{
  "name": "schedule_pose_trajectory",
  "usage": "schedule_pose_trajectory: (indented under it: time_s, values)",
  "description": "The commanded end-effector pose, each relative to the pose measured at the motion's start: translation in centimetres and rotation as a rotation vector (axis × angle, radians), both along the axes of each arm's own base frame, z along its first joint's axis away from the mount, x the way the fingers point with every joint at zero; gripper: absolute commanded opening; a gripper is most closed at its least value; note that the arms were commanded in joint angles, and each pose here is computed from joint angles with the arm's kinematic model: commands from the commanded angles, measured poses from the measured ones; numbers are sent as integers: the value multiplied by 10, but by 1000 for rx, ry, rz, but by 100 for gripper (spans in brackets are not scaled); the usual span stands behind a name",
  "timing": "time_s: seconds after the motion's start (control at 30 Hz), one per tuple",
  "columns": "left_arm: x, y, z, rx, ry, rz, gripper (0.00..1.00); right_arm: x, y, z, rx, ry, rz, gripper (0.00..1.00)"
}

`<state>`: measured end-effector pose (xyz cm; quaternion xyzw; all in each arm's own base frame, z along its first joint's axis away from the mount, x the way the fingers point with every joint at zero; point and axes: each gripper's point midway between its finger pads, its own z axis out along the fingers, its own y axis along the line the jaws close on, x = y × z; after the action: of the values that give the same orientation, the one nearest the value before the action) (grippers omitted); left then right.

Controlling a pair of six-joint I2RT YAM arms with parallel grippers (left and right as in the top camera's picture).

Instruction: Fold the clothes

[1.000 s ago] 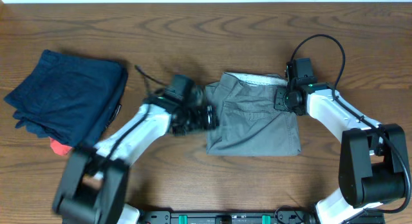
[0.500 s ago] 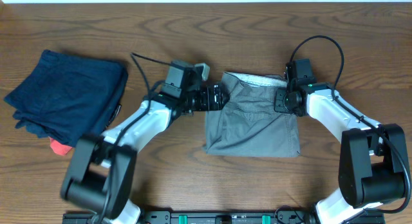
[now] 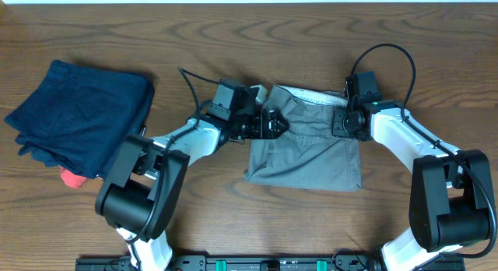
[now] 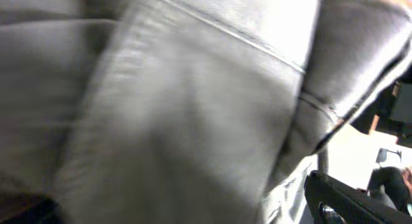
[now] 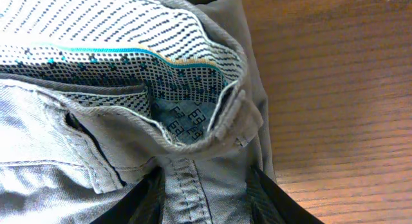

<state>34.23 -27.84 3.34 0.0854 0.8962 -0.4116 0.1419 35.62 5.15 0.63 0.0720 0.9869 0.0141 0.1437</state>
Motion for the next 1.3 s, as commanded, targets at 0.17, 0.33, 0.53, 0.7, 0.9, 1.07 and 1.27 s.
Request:
schedule_pose_trajectory:
  time_s: [0.17, 0.33, 0.53, 0.7, 0.9, 1.07, 1.27]
  values:
    - [1, -20, 8, -74, -59, -40, 6, -7, 3, -1, -1, 24, 22, 40]
    - [12, -2, 27, -77, -70, 8, 6, -14, -4, 7, -5, 46, 7, 41]
    - [30, 53, 65, -5, -138, 128, 6, -11, -23, 51, 1, -49, -26, 42]
    - [50, 136, 103, 126, -238, 340, 6, -18, -27, 83, -16, -106, 26, 43]
    - [63, 253, 159, 174, -378, 629, 6, -30, -30, 90, -20, -90, 27, 44]
    - [58, 345, 205, 178, -487, 841, 6, -32, -29, 89, -19, -83, 28, 44]
    - [46, 423, 247, 186, -599, 994, 6, -33, -30, 89, -19, -76, 25, 44]
